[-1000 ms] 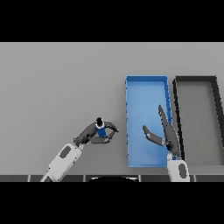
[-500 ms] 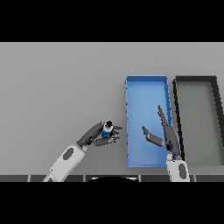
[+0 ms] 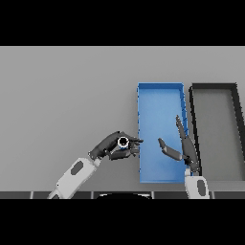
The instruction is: Pick up the blue pipe and place it into the blue bin.
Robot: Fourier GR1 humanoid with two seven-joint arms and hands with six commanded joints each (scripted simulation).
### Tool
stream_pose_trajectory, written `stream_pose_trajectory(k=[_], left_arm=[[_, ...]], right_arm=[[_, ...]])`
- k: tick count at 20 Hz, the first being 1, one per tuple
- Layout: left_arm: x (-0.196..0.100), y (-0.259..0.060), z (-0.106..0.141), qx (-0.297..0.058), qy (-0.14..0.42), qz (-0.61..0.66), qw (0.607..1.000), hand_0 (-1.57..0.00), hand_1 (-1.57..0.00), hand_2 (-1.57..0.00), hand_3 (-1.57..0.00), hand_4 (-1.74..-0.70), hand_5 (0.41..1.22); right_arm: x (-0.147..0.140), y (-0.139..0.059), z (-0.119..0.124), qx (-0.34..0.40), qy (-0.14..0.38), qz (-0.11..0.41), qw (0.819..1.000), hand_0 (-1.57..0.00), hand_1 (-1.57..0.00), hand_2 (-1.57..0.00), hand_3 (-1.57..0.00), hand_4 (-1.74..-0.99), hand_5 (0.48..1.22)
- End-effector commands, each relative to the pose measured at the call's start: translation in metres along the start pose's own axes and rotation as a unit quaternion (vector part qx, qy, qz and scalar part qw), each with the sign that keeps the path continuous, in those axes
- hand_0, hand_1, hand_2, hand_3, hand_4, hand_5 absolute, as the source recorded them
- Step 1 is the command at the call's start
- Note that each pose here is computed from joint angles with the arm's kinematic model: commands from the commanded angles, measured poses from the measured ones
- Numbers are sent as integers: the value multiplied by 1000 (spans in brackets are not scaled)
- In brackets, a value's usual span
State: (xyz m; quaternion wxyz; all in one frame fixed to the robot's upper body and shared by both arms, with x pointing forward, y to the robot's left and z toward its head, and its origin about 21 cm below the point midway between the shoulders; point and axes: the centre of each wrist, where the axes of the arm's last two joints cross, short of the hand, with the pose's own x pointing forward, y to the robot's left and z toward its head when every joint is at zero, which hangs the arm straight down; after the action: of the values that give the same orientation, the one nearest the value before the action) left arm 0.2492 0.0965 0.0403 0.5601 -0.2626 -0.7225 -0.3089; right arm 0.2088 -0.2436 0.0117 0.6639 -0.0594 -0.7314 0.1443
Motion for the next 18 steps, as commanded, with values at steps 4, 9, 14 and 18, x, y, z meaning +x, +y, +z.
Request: stream_pose_trajectory(k=[4, 9, 14, 18], left_arm=[[3, 4, 0, -5, 21, -7, 1000, -1566, -1567, -1567, -1496, -1739, 1219], [3, 4, 0, -7, 31, -17, 999, -1569, -1570, -1570, -1495, -1740, 1219], [4, -1, -1, -7, 33, -11, 999, -1570, -1571, -1571, -1496, -1741, 1220], [3, -1, -3, -9, 30, -16, 999, -1571, -1571, -1571, -1491, -1741, 1221]], right_arm=[[-3, -1, -2, -3, 2, 0, 1000, 1, 1, 1, 1, -1127, 605], [3, -2, 0, -4, -6, -3, 1000, 1, 1, 1, 1, -1176, 605], [41, -31, -8, 100, -97, -98, 985, 1, 1, 1, 1, -1231, 572], [86, -39, -16, 221, -118, -89, 964, 1, 1, 1, 1, -1314, 500]])
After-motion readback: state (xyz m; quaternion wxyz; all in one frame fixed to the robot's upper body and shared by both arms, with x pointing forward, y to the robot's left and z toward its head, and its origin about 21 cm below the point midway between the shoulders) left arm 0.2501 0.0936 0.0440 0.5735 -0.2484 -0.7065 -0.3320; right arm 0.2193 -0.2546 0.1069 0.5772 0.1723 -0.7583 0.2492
